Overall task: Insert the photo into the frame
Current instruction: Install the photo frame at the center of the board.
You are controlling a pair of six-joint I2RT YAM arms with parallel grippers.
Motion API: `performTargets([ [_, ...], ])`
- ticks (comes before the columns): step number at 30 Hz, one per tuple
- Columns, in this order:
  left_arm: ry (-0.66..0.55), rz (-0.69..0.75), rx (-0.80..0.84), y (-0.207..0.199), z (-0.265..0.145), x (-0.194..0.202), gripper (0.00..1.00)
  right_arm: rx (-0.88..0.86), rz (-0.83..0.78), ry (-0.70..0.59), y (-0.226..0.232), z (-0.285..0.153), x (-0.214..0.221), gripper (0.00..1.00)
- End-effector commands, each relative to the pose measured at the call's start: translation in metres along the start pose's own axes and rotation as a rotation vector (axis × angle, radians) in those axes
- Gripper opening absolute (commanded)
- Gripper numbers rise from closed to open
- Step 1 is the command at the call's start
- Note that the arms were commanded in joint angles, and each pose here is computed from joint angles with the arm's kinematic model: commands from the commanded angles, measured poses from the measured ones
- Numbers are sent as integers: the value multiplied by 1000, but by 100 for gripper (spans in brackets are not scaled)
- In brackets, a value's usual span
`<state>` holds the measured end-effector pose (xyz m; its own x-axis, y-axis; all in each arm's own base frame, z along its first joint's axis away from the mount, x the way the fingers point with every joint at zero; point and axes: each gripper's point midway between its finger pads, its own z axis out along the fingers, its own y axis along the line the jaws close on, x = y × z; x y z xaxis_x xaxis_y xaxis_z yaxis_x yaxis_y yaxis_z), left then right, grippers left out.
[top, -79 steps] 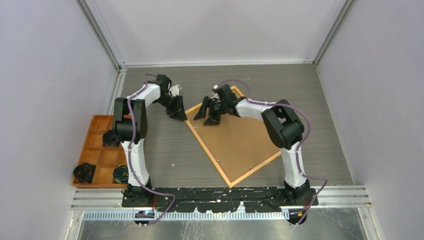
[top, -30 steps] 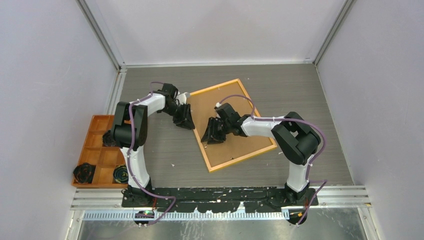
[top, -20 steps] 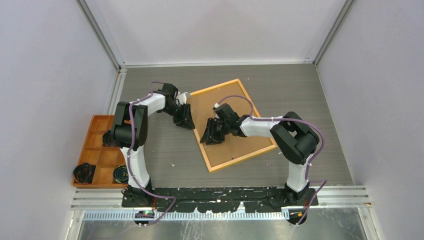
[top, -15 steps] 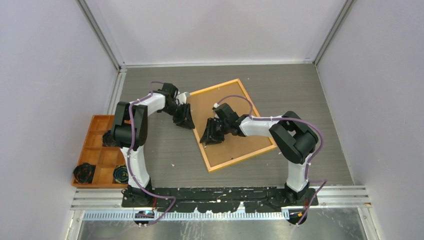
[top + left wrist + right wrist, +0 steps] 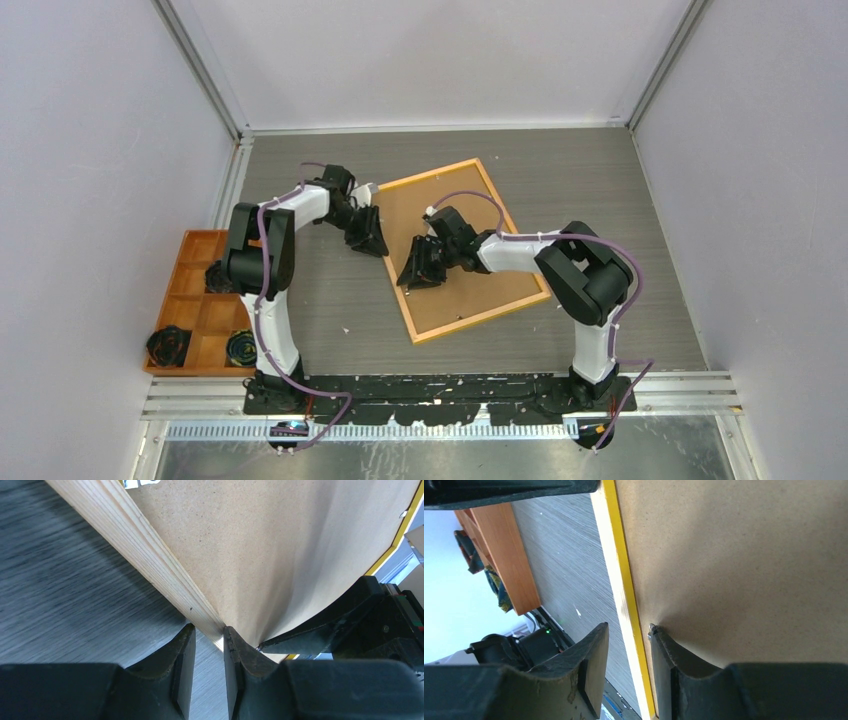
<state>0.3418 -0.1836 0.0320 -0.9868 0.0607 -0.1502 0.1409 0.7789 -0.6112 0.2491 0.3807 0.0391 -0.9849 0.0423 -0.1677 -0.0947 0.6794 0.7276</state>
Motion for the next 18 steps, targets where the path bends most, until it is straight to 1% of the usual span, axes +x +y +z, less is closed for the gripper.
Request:
performTargets([
  [1, -37, 34, -24, 4, 4, -14, 28, -105, -11, 30, 18, 11, 9, 44],
  [6, -35, 26, -21, 4, 5, -12, 28, -114, -8, 33, 17, 11, 10, 45],
  [10, -31, 22, 1, -4, 9, -7, 28, -151, -23, 36, 25, 11, 10, 45],
  [18, -20, 31, 3, -8, 14, -6, 28, -151, -43, 44, 27, 15, 7, 44],
])
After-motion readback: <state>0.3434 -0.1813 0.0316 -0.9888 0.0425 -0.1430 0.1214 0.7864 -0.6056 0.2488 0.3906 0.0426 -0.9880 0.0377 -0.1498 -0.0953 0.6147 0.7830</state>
